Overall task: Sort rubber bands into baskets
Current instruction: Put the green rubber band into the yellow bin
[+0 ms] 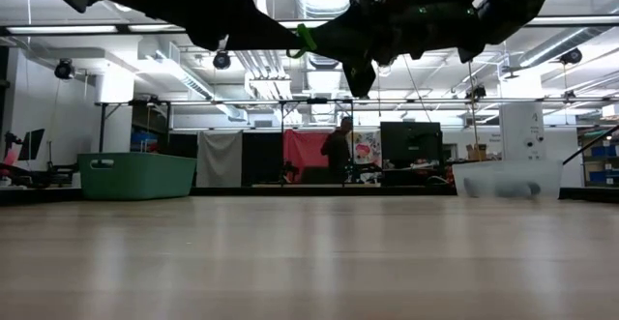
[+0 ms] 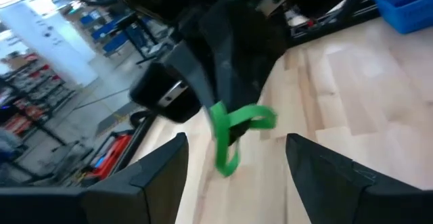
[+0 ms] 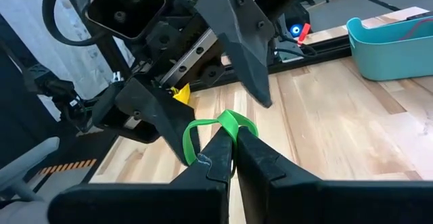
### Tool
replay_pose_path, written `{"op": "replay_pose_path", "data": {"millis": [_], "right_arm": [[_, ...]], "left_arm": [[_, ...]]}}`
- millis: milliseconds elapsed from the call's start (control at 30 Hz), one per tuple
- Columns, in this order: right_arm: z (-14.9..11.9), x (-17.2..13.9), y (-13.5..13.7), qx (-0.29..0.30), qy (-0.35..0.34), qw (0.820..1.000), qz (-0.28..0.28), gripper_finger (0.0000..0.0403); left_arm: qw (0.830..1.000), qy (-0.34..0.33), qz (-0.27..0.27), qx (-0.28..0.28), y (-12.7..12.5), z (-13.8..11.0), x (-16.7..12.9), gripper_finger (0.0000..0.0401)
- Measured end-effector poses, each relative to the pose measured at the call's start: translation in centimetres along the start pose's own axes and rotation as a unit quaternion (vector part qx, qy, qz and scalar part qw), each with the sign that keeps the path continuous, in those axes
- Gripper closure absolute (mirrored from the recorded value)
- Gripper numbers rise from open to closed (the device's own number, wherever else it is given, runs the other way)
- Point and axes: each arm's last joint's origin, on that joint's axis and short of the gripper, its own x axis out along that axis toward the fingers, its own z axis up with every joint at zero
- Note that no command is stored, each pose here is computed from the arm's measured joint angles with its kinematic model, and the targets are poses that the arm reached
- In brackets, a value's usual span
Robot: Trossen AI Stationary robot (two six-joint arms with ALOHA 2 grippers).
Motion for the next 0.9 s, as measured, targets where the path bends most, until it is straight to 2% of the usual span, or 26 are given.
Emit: {"op": "replay_pose_path", "data": {"millis": [267,367,733,900], "right_arm": [[0.01,0.00,0.00,-0.002,0.000,1.000,0.000,0.0394],[0.02,0.01,0.00,-0.004,0.000,1.000,0.000,0.0394],[0.02,0.01,0.00,-0.004,0.000,1.000,0.000,0.0394],[0.02,0.01,0.00,-0.003,0.000,1.000,0.000,0.0394]], "left_arm": [[1.000,0.000,-0.002,-0.003,0.15,-0.03,0.13,0.0179],[1.000,0.000,-0.001,-0.003,0.18,-0.04,0.16,0.0212],[1.000,0.007,-0.004,0.002,0.11,-0.32,0.12,0.0383],[1.000,0.009,-0.004,0.004,0.10,-0.38,0.12,0.0397]]}}
